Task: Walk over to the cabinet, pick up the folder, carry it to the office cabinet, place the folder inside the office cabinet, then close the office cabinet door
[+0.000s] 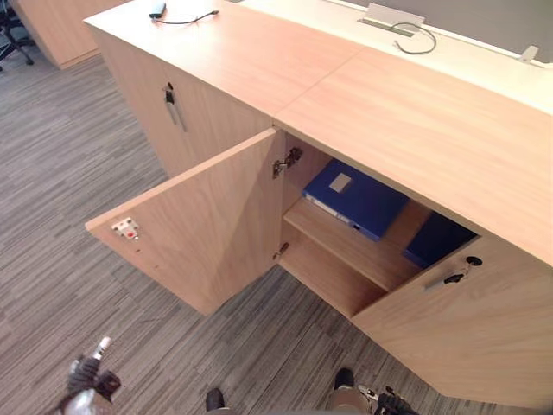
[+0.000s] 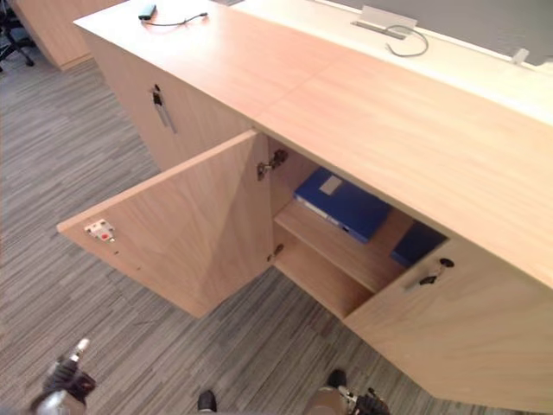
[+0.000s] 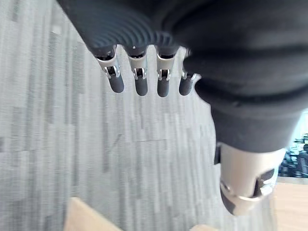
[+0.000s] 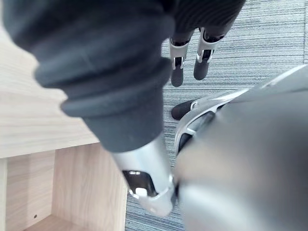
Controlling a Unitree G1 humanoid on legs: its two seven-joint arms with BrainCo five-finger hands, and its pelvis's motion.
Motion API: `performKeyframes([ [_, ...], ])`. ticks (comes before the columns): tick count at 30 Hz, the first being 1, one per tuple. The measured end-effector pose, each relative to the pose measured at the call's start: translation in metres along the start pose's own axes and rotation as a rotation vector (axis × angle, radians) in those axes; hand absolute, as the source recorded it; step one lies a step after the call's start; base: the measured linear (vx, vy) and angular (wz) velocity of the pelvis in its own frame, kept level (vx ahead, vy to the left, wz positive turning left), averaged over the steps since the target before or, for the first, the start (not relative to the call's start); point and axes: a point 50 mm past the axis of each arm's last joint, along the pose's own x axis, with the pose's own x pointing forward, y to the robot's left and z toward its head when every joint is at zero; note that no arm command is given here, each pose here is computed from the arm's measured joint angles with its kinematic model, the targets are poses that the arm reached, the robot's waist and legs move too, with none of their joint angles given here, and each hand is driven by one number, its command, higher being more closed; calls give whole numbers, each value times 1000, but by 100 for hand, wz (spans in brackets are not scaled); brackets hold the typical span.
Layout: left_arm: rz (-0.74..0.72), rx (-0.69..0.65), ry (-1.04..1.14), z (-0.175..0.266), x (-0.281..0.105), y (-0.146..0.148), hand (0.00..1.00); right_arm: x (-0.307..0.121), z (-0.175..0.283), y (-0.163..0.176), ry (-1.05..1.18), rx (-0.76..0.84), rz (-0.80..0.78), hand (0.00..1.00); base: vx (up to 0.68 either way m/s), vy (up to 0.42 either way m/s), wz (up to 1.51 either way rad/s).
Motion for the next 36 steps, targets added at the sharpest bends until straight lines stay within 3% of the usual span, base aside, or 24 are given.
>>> performKeyframes([
  [2, -60, 25, -141, 35, 2, -20, 0, 0, -1, -1, 3, 10, 1, 0, 38, 16, -13],
  [6, -87, 97, -254, 74, 6, -34, 0, -1, -3, -3, 6, 15, 0, 0, 11, 10, -12],
  [10, -126, 291, -437, 140, 6, -56, 0, -3, -9, -12, 15, 55, -13, 0, 0, 0, 0],
  [17, -256, 574, -661, 176, -17, -112, 0, -6, -21, -27, 36, 94, -51, 0, 0, 0, 0],
  [25, -467, 884, -788, 140, -50, -155, 0, -8, -26, -32, 51, 106, -64, 0, -4, 8, 2],
  [30, -625, 1094, -787, 86, -69, -168, 0, -8, -27, -33, 53, 79, -68, 0, -7, 7, 2],
  [33, -835, 1136, -763, 40, -95, -181, 0, -8, -27, -34, 56, 50, -70, 0, 0, 0, 0],
  [36, -1140, 1051, -648, -14, -135, -196, 0, -9, -29, -32, 62, 39, -75, 0, 55, 14, -5],
])
